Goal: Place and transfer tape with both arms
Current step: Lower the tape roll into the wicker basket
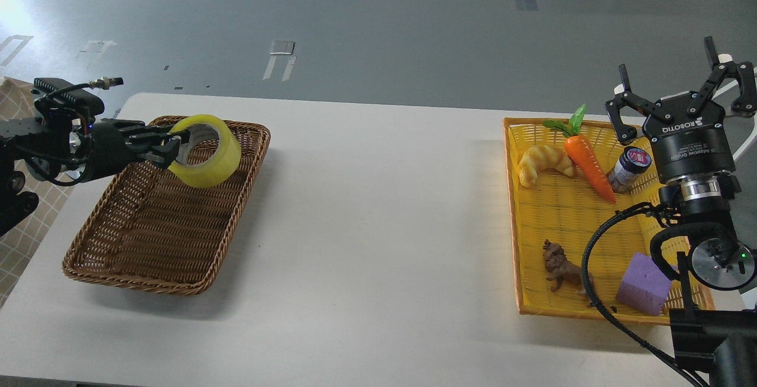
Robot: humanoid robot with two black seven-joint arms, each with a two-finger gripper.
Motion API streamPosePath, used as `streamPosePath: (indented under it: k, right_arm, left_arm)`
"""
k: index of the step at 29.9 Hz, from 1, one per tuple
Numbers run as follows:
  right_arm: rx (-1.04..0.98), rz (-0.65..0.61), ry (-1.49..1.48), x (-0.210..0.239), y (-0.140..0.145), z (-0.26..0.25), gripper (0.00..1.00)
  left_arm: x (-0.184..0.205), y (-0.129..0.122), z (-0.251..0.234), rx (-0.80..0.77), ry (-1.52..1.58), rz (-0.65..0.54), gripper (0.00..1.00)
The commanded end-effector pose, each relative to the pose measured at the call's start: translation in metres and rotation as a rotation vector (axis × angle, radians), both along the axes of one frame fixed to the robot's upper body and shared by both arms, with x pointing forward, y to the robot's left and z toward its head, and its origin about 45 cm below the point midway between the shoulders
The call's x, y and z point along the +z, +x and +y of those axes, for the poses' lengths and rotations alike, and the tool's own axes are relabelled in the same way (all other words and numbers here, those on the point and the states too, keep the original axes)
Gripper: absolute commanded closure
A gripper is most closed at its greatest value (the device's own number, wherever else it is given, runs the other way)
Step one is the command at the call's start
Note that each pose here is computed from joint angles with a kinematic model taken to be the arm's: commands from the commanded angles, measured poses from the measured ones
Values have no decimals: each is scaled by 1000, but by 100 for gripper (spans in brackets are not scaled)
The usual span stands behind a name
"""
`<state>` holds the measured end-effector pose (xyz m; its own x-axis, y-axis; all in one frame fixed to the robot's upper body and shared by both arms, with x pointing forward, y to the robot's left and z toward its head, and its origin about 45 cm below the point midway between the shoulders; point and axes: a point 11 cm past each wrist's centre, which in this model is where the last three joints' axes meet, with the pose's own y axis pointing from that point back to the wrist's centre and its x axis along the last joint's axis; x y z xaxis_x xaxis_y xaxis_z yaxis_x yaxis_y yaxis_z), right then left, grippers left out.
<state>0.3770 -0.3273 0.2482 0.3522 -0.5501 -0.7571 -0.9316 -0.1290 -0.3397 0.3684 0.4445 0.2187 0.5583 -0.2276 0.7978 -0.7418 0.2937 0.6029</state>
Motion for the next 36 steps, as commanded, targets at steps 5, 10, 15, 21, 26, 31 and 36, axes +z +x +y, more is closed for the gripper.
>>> streamPosePath:
  k: [5, 10, 15, 21, 26, 31, 36]
  right_arm:
    - [1, 1, 0, 0, 0, 0, 0]
    - [1, 2, 0, -1, 0, 0, 0]
    - [-2, 7, 0, -3, -1, -1, 0]
    - [-4, 13, 0, -5, -3, -1, 0]
    - [-2, 14, 0, -6, -3, -1, 0]
    - [-2, 12, 0, -5, -3, -1, 0]
    - [-4, 13, 0, -5, -3, -1, 0]
  left_arm:
    - [-22, -18, 17, 28, 5, 31, 100]
    - [-34, -29, 28, 51, 17, 49, 100]
    - [-45, -36, 41, 70, 50, 65, 100]
    - [-50, -39, 42, 66, 59, 74, 100]
    - [-50, -39, 42, 65, 58, 74, 100]
    - [-51, -39, 41, 65, 55, 77, 100]
    - [-51, -39, 40, 65, 53, 77, 100]
